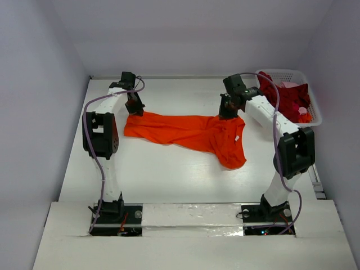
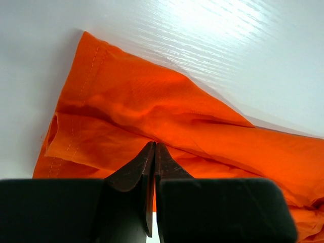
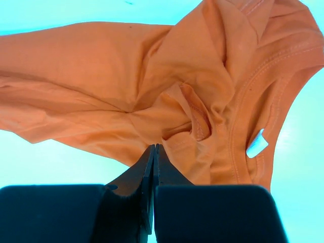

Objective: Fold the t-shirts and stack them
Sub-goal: Fold the other side of the tshirt into a rectangle

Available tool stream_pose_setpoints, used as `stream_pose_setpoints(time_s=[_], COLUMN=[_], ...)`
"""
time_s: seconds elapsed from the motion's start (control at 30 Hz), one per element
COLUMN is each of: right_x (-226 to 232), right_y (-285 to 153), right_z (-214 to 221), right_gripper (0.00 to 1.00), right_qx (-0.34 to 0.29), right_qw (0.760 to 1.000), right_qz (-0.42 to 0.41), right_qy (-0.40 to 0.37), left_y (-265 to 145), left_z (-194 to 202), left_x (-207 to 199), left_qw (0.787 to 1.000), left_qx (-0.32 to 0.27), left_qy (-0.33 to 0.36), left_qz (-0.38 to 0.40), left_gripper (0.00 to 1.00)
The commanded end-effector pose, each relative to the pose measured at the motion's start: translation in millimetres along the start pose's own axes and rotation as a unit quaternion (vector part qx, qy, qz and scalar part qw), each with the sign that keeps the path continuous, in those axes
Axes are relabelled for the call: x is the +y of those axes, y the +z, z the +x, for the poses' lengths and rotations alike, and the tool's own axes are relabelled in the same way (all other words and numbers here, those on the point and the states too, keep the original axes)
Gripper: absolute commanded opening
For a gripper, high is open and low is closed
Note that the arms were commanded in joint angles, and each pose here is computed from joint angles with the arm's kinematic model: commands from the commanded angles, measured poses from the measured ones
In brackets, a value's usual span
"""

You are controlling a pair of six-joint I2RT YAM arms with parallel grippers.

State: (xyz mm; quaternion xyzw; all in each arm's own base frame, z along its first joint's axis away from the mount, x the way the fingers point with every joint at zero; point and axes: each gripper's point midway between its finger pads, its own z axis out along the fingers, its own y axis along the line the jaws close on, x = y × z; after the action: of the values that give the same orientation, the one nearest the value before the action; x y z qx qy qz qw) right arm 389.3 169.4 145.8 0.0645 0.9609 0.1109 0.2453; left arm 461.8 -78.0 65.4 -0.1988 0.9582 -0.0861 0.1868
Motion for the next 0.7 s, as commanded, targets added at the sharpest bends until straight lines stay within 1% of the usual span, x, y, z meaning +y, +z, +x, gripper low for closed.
stream_pose_setpoints(time_s=[0.0,0.07,0.17,0.33,0.43,0.47,0.5,0.67], right_x=[10,13,7,1,0,4,5,7], right_y=[-9,0,12,26,31,32,34,47], right_z=[8,25,36,48,50,53,54,65], right_gripper=[0.00,0.00,0.00,0.00,0.00,0.00,0.00,0.00], right_qx=[0.005,0.023,0.034,0.046,0.050,0.058,0.061,0.086], right_qw=[1.000,0.999,0.999,0.998,0.998,0.998,0.998,0.996], right_qz=[-0.005,-0.002,0.004,0.011,0.014,0.002,0.000,-0.006], right_qy=[-0.026,-0.037,-0.032,-0.029,-0.028,-0.025,-0.025,-0.019], left_y=[-39,-35,-30,-47,-48,-46,-41,1], left_z=[-14,-6,6,-3,-4,-3,2,37], left_x=[-13,-12,-3,1,-1,0,2,19], left_qw=[0.999,0.999,1.000,0.999,0.999,0.999,0.999,0.997], left_qx=[-0.038,-0.031,-0.012,-0.043,-0.043,-0.040,-0.032,0.050], left_qy=[0.016,0.019,0.018,0.017,0.019,0.020,0.020,0.023], left_qz=[0.022,0.019,0.002,-0.009,-0.006,-0.007,-0.009,-0.050], left_gripper=[0.00,0.00,0.00,0.00,0.00,0.00,0.00,0.00])
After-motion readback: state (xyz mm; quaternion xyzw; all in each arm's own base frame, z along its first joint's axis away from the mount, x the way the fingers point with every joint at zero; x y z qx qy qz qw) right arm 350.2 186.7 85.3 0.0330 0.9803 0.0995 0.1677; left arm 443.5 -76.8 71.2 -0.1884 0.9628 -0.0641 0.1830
